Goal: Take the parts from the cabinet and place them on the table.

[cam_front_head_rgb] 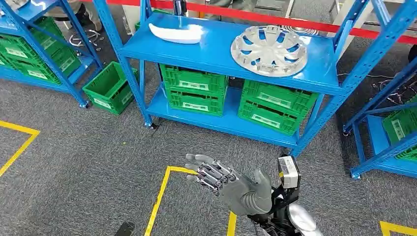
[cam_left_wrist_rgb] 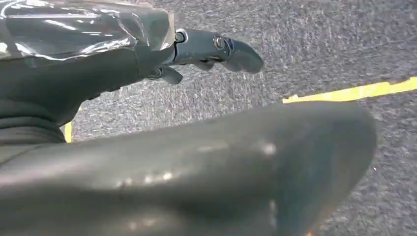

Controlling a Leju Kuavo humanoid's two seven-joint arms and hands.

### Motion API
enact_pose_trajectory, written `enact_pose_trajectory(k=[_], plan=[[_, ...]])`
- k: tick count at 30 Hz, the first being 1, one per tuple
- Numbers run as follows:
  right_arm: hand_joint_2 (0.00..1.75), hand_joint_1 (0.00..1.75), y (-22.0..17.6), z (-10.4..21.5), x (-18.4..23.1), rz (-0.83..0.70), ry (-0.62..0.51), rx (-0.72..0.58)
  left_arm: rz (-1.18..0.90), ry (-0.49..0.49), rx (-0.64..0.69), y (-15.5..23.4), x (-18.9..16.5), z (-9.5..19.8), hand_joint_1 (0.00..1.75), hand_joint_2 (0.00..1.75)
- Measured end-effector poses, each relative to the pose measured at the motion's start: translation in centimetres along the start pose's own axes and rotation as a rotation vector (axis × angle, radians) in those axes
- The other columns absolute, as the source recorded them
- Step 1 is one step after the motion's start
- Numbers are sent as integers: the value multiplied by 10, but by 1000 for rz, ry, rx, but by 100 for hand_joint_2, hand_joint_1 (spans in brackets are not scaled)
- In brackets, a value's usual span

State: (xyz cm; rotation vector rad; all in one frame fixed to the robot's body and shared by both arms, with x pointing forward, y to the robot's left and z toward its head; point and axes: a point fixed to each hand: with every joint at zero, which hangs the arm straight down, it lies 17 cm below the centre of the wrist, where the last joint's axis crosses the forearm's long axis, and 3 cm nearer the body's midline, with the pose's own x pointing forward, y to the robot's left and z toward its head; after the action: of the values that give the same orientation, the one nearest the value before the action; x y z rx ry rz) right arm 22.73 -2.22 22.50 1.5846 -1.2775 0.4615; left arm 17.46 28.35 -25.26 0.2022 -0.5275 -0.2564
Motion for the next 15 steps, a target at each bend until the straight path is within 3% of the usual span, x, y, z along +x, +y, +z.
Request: enact_pose_trajectory(k=[15], plan=[[0,0,1,1,1,3,6,8,11,12,-15,-2,1,-1,0,0]])
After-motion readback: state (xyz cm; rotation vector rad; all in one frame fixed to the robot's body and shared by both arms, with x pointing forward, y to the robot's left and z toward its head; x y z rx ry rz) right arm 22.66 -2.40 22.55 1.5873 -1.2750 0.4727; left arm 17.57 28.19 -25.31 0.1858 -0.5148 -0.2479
